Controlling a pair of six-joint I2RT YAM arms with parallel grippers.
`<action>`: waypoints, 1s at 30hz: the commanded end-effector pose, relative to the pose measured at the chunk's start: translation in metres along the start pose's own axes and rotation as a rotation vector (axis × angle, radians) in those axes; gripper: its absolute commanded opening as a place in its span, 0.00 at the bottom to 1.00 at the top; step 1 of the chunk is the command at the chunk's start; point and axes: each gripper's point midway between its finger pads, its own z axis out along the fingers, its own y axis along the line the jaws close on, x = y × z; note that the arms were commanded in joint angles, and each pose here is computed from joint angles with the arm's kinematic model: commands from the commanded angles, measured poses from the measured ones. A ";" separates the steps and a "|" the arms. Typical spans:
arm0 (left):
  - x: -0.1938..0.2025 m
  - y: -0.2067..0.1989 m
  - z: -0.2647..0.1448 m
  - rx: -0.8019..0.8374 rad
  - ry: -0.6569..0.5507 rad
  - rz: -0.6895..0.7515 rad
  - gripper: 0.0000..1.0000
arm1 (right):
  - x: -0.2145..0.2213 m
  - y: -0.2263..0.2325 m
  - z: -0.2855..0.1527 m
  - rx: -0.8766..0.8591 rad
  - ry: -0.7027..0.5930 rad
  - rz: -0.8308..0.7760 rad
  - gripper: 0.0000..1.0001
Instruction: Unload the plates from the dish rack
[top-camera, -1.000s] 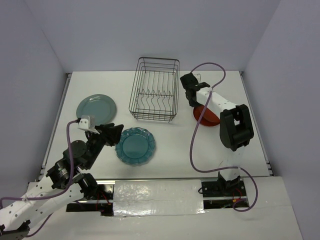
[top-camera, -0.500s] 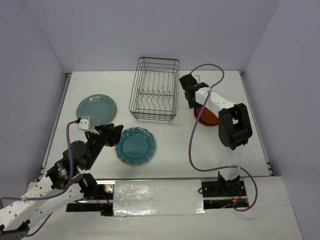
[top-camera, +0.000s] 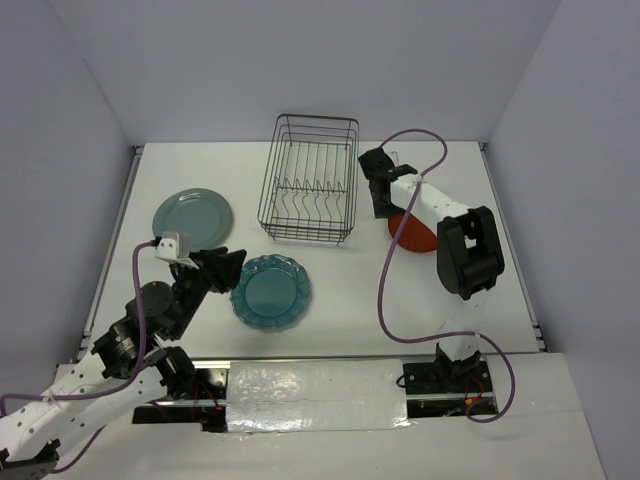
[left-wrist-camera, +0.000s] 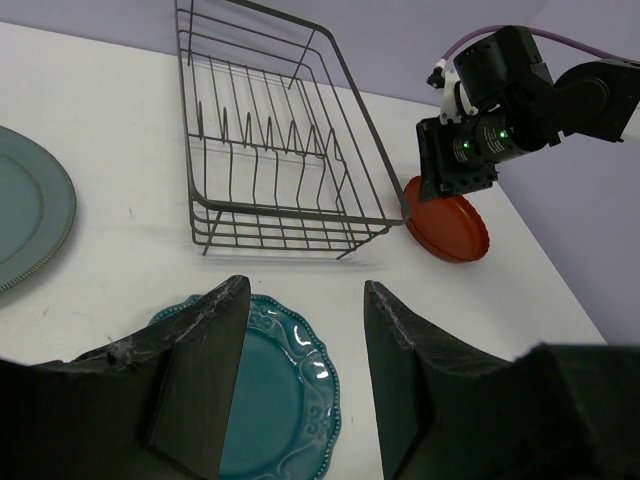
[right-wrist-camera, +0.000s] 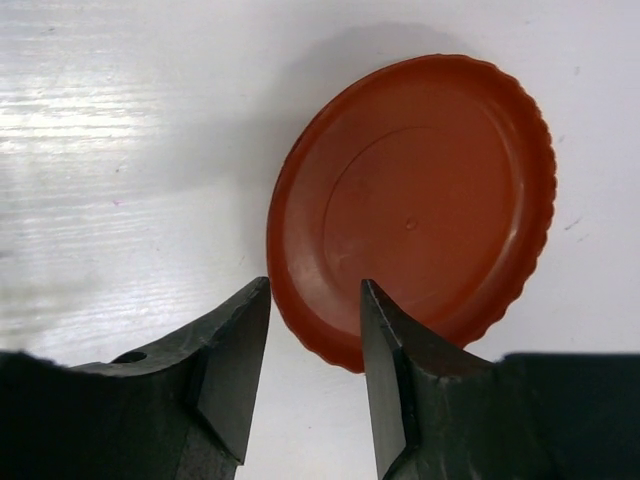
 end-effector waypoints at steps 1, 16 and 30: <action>-0.017 -0.006 -0.002 0.017 -0.052 -0.026 0.61 | -0.017 0.009 -0.013 -0.065 -0.049 0.031 0.49; -0.009 -0.010 0.006 0.017 -0.017 0.005 0.78 | -0.053 0.017 -0.186 -0.477 -0.393 0.231 0.75; 0.001 -0.030 0.014 0.096 0.046 0.043 1.00 | 0.028 0.057 -0.365 -1.157 -0.707 0.203 1.00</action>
